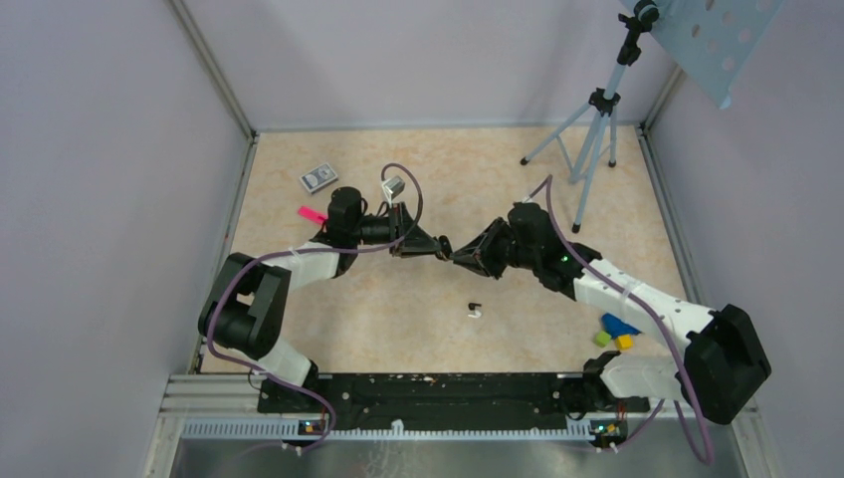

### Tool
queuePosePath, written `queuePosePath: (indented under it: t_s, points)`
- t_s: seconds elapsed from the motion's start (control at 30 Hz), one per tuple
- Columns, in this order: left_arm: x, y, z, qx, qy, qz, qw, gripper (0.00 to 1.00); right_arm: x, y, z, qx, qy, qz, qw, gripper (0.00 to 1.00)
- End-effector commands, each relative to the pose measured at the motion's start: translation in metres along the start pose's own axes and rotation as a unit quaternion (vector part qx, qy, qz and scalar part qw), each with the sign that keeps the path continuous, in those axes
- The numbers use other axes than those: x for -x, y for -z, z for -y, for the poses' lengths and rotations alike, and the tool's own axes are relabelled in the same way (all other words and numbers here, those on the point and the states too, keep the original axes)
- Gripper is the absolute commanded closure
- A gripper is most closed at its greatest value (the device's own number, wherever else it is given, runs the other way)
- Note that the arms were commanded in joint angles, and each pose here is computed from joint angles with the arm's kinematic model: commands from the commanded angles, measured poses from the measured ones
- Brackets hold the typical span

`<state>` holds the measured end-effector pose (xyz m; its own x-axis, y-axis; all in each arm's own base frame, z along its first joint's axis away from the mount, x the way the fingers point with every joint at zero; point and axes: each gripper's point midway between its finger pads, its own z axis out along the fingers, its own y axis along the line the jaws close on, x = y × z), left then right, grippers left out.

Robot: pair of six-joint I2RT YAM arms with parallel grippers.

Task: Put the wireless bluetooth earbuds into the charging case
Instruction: Adjust the left earbud in the left side groove of the charging case.

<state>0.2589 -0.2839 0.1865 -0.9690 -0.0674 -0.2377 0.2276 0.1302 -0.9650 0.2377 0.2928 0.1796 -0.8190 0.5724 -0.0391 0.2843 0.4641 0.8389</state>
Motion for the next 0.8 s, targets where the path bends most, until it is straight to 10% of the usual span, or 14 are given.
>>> queuePosePath:
  t_s: [0.0,0.77]
  points:
    - [-0.011,0.0004,0.0057,-0.015,-0.023,-0.026,0.999,1.0,0.0108,0.0041,-0.0264,0.032,0.028,0.021,0.999,0.83]
    - [-0.0146,-0.001,0.0052,-0.014,-0.022,-0.036,0.999,1.0,0.0036,-0.0031,-0.0304,0.036,0.065,0.008,0.997,0.81]
